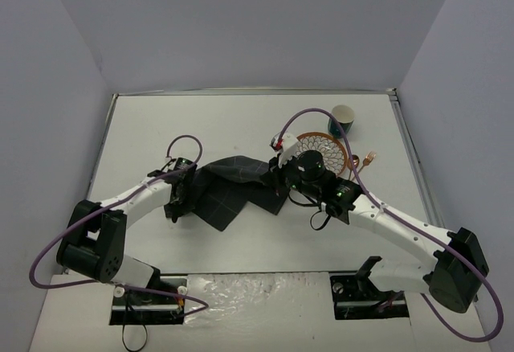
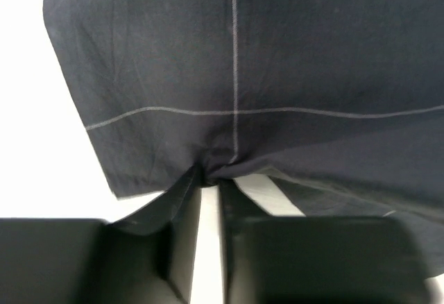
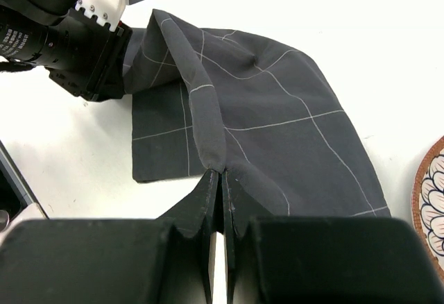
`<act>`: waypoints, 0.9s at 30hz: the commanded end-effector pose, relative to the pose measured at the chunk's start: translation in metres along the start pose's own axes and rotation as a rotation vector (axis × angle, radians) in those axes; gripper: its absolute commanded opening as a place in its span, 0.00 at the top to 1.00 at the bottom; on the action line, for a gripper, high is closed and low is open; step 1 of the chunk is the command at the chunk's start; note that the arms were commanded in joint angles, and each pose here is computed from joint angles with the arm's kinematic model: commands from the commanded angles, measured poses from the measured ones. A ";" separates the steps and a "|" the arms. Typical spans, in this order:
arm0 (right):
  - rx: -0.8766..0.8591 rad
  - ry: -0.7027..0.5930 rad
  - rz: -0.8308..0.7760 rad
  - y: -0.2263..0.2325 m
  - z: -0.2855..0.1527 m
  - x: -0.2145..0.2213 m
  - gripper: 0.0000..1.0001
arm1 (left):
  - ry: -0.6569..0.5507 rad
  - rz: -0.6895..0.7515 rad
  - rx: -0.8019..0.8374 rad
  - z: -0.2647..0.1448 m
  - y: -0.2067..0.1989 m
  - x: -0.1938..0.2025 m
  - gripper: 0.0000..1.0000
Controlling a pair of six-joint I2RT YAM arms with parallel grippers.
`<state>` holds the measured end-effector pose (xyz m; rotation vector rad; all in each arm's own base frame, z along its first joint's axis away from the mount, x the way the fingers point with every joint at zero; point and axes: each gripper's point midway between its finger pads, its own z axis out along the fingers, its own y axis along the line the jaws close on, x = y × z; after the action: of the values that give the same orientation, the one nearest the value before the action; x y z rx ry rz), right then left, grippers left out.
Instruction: Set the dinner table for one person
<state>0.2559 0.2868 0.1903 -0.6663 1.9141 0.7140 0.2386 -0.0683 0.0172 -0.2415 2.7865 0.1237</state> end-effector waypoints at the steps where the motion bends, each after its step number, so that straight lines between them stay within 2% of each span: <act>1: -0.002 -0.099 0.001 0.002 -0.005 -0.029 1.00 | 0.036 -0.021 -0.056 0.011 0.017 0.013 0.98; 8: -0.002 -0.097 0.001 0.002 -0.005 -0.030 1.00 | -0.074 -0.058 -0.033 -0.004 0.019 -0.014 1.00; 12: 0.010 -0.111 -0.001 0.001 -0.007 -0.041 1.00 | -0.185 -0.080 -0.045 -0.033 0.027 -0.042 1.00; 18: 0.060 -0.148 -0.029 -0.003 -0.016 -0.078 1.00 | -0.491 -0.118 -0.037 -0.136 0.052 -0.110 1.00; 27: 0.067 -0.270 -0.093 0.008 -0.042 -0.160 1.00 | -0.858 -0.128 -0.084 -0.286 0.098 -0.174 1.00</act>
<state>0.2792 0.2873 0.2812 -0.6167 1.8030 0.6528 0.2940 -0.0021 0.2823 -0.3437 2.0592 0.1372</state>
